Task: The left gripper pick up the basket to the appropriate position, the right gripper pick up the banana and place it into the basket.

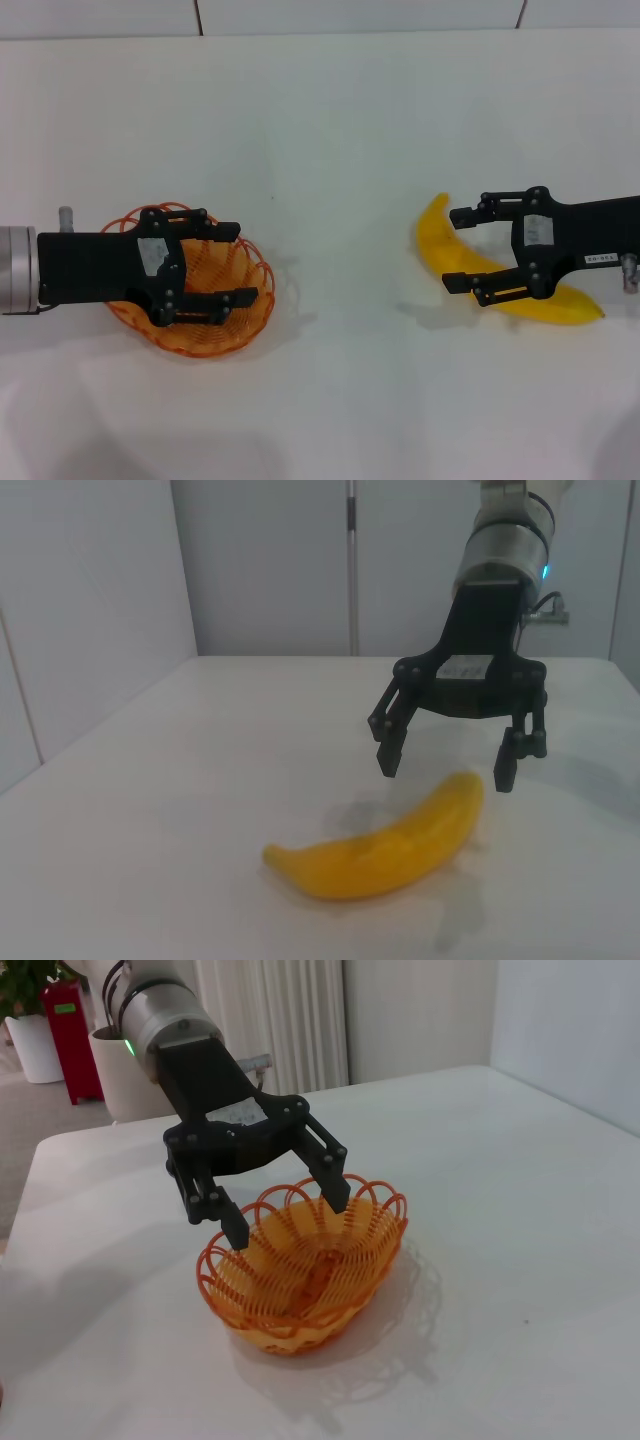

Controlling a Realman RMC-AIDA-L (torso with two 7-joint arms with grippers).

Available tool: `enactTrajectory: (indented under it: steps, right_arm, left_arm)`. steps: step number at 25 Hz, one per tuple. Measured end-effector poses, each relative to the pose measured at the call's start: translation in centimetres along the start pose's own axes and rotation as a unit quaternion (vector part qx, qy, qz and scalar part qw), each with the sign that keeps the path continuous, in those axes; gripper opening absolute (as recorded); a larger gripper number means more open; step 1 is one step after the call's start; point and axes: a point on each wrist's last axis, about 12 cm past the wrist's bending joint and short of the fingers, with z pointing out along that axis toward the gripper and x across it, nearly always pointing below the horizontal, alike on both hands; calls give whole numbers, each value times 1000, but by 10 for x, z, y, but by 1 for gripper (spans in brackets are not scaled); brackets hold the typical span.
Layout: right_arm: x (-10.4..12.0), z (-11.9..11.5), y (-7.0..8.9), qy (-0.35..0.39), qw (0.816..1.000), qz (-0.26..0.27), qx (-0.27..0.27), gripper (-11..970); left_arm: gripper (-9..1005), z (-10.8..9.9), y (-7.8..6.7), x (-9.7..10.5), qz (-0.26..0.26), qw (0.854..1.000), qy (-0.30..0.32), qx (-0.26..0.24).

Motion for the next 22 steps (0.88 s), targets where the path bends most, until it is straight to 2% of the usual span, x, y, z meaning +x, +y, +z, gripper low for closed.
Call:
enactTrajectory:
  steps: [10, 13, 18, 22]
  right_arm:
    - [-1, 0, 0, -1, 1000, -1, 0, 835]
    - [-1, 0, 0, -1, 1000, -1, 0, 834]
    - [0, -1, 0, -1, 1000, -1, 2, 834]
    - [-1, 0, -1, -1, 1000, -2, 1, 834]
  left_arm:
    - [782, -1, 0, 1, -1, 1000, -1, -2]
    - [782, -3, 2, -2, -16, 1000, -16, -13]
    - [782, -25, 18, -11, -80, 994, -34, -67]
    - [783, -52, 36, -19, -151, 978, -22, -138]
